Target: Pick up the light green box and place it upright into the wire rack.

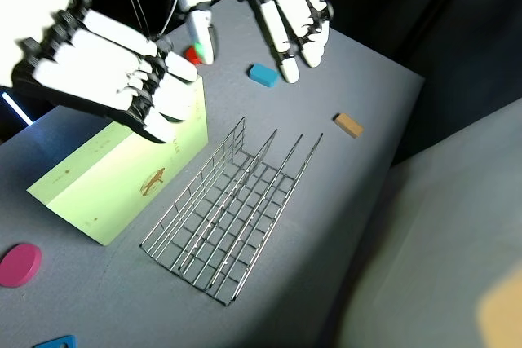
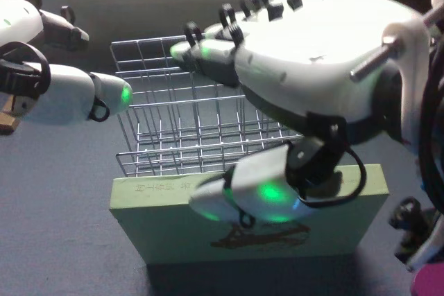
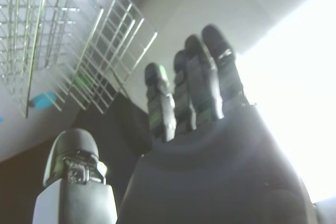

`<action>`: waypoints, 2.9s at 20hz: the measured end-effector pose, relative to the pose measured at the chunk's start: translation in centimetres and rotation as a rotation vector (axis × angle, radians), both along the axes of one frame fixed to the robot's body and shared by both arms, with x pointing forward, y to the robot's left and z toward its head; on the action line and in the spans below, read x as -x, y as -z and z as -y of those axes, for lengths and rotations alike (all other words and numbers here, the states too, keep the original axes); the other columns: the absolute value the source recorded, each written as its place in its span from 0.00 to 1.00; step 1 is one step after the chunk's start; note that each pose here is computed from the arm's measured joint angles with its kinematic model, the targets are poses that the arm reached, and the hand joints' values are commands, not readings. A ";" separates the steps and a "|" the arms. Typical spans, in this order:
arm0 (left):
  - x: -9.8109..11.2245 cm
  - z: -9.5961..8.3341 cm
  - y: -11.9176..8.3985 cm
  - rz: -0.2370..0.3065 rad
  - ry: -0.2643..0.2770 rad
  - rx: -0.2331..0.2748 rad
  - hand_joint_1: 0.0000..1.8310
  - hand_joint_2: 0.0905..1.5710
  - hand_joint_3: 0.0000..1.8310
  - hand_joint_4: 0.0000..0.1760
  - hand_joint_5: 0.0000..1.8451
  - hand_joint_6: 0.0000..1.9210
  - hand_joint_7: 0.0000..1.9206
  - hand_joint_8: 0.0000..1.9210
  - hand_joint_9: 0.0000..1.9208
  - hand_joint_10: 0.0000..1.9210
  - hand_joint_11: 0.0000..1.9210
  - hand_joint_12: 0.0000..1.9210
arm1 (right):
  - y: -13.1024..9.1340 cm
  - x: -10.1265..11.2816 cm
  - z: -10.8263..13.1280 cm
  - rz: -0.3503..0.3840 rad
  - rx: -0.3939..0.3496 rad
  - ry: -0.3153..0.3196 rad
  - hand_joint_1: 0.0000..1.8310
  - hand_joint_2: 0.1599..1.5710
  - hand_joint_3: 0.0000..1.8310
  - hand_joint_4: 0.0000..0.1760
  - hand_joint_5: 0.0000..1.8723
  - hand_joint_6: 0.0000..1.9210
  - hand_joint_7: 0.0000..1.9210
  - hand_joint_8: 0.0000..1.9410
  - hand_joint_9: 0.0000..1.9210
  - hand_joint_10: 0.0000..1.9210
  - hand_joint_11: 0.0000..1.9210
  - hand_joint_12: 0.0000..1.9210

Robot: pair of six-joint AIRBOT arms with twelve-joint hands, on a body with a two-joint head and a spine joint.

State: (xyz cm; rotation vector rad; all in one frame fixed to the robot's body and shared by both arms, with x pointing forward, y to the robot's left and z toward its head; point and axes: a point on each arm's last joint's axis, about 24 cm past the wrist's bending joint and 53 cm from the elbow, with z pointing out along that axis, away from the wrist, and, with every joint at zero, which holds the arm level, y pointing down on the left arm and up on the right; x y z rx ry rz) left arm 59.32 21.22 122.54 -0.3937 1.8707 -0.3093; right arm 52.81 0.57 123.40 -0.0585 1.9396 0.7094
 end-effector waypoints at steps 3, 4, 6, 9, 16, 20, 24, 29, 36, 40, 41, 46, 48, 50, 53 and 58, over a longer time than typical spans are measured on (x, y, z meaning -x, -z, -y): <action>-0.4 -0.3 -0.3 0.013 0.016 -0.045 0.07 0.71 0.00 0.46 0.19 0.00 0.12 0.00 0.13 0.00 0.00 0.36 | 0.9 0.4 -0.9 -0.071 0.000 -0.011 0.36 0.55 0.00 0.48 0.06 0.00 0.04 0.00 0.03 0.00 0.00 0.25; -0.4 -0.4 -0.4 0.020 0.024 -0.070 0.07 0.71 0.00 0.46 0.19 0.00 0.12 0.00 0.13 0.00 0.00 0.36 | 1.6 0.5 -1.1 -0.109 0.003 -0.010 0.39 0.54 0.00 0.48 0.06 0.00 0.03 0.00 0.03 0.00 0.00 0.25; -0.6 -0.8 -0.5 0.024 0.030 -0.111 0.07 0.71 0.00 0.46 0.19 0.00 0.12 0.00 0.13 0.00 0.00 0.36 | 2.0 0.5 -1.5 -0.124 0.008 -0.013 0.41 0.53 0.00 0.47 0.06 0.00 0.03 0.00 0.03 0.00 0.00 0.26; -0.7 -1.4 -0.7 0.031 0.046 -0.172 0.08 0.71 0.00 0.46 0.19 0.00 0.12 0.00 0.13 0.00 0.00 0.36 | 2.1 -0.4 -1.7 -0.129 0.010 0.000 0.42 0.52 0.00 0.47 0.06 0.00 0.03 0.00 0.03 0.00 0.00 0.26; -1.4 -2.7 -0.9 0.037 0.065 -0.286 0.08 0.71 0.00 0.46 0.20 0.00 0.13 0.00 0.13 0.00 0.00 0.37 | 4.1 -0.2 -3.0 -0.210 0.015 -0.006 0.42 0.53 0.00 0.47 0.06 0.00 0.03 0.00 0.02 0.00 0.00 0.25; -1.4 -3.0 -0.9 0.040 0.076 -0.326 0.08 0.71 0.00 0.46 0.20 0.00 0.12 0.00 0.13 0.00 0.00 0.37 | 5.6 -1.0 -3.5 -0.246 0.018 0.002 0.42 0.53 0.00 0.47 0.05 0.00 0.02 0.00 0.02 0.00 0.00 0.24; -1.5 -3.1 -0.9 0.038 0.079 -0.351 0.08 0.71 0.00 0.46 0.20 0.00 0.13 0.00 0.13 0.00 0.00 0.37 | 6.7 -1.7 -3.7 -0.240 0.041 0.006 0.42 0.53 0.00 0.47 0.05 0.00 0.03 0.00 0.02 0.00 0.00 0.24; -1.5 -3.4 -0.9 0.034 0.077 -0.380 0.08 0.71 0.00 0.46 0.20 0.00 0.13 0.00 0.13 0.00 0.00 0.37 | 7.6 -1.9 -3.7 -0.254 0.055 0.012 0.42 0.53 0.00 0.47 0.05 0.00 0.03 0.00 0.02 0.00 0.00 0.25; -1.4 -3.7 -0.9 0.030 0.063 -0.378 0.08 0.71 0.00 0.45 0.20 0.00 0.13 0.00 0.13 0.00 0.00 0.37 | 9.0 -1.9 -3.1 -0.264 0.081 0.032 0.42 0.53 0.00 0.46 0.06 0.00 0.03 0.00 0.02 0.00 0.00 0.26; -1.3 -3.7 -0.6 0.016 0.061 -0.366 0.08 0.72 0.00 0.45 0.20 0.00 0.12 0.00 0.13 0.00 0.00 0.37 | 9.9 -2.0 -2.7 -0.275 0.096 0.040 0.43 0.53 0.00 0.27 0.10 0.01 0.07 0.01 0.05 0.01 0.00 0.32; -1.3 -3.7 -0.5 0.013 0.062 -0.363 0.08 0.72 0.00 0.45 0.20 0.00 0.13 0.00 0.13 0.00 0.00 0.37 | 10.0 -1.9 -2.7 -0.280 0.095 0.041 0.44 0.53 0.00 0.15 0.13 0.01 0.09 0.01 0.07 0.01 0.00 0.38; -1.2 -3.7 -0.2 0.000 0.058 -0.353 0.08 0.73 0.00 0.45 0.20 0.00 0.13 0.00 0.13 0.00 0.00 0.36 | 9.7 -2.3 -2.8 -0.260 0.096 0.039 0.54 0.63 0.00 0.00 0.32 0.02 0.36 0.01 0.34 0.04 0.14 0.62; -1.2 -3.7 -0.2 0.000 0.059 -0.353 0.08 0.73 0.00 0.46 0.20 0.00 0.13 0.00 0.13 0.00 0.00 0.36 | 9.8 -2.2 -2.8 -0.260 0.099 0.036 0.58 0.65 0.00 0.00 0.43 0.02 0.48 0.02 0.47 0.07 0.26 0.65; -1.2 -3.7 -0.1 -0.003 0.059 -0.351 0.08 0.73 0.00 0.46 0.20 0.00 0.13 0.00 0.13 0.00 0.00 0.36 | 10.1 -2.1 -2.7 -0.268 0.103 0.037 0.65 0.70 0.00 0.00 0.45 0.45 0.52 0.44 0.52 0.21 0.35 0.69; -1.2 -3.8 -0.1 -0.004 0.058 -0.351 0.09 0.73 0.00 0.46 0.20 0.00 0.13 0.00 0.13 0.00 0.00 0.37 | 10.0 -2.1 -2.7 -0.264 0.107 0.036 0.73 0.71 0.00 0.00 0.46 0.49 0.47 0.61 0.42 0.71 0.40 0.79; -1.2 -3.7 -0.2 -0.003 0.055 -0.340 0.08 0.73 0.00 0.46 0.20 0.00 0.13 0.00 0.13 0.00 0.00 0.37 | 9.4 -2.5 -2.5 -0.252 0.100 0.042 0.68 0.69 0.00 0.00 0.50 0.46 0.51 0.62 0.48 0.63 0.42 0.77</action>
